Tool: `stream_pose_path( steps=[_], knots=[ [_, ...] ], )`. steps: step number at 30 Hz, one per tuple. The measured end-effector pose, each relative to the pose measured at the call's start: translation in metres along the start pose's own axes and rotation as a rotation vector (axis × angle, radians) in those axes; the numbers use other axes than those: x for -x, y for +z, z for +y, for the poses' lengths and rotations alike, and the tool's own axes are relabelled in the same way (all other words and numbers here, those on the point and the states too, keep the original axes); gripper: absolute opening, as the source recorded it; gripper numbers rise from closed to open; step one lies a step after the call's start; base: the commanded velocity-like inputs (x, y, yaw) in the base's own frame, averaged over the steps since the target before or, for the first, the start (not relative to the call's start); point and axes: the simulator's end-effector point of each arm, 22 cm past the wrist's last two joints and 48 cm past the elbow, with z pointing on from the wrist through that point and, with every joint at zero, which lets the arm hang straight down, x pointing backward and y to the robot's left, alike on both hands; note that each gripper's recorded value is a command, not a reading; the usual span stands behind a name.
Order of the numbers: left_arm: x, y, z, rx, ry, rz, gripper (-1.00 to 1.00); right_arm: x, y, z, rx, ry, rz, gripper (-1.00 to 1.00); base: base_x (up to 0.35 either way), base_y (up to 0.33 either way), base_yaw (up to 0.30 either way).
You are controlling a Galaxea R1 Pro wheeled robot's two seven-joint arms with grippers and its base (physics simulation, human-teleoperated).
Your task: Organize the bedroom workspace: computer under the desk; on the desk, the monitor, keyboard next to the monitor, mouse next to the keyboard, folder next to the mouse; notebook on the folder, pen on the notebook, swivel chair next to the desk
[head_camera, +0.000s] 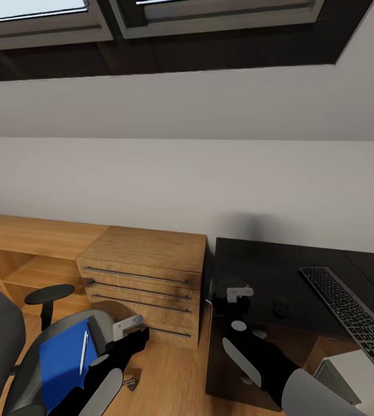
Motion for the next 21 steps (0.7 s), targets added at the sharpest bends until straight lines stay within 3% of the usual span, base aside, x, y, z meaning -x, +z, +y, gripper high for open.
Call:
stream_pose_path(
  steps=[9,14,21],
  knots=[
    [-0.0007,0.0000,-0.0001,0.000,0.001,0.001,1.00,0.0003,-0.0001,0.0000,-0.001,-0.002,-0.001,1.00,0.000,-0.007,0.202],
    [-0.0009,0.0001,-0.0001,0.000,0.002,0.002,1.00,0.0005,-0.0001,0.0000,-0.001,-0.001,-0.002,1.00,0.000,-0.249,0.188],
    [-0.0011,0.0001,-0.0001,0.000,0.002,0.002,1.00,0.0006,-0.0001,-0.0002,-0.001,0.000,-0.002,1.00,0.000,-0.165,0.041]
  ],
)
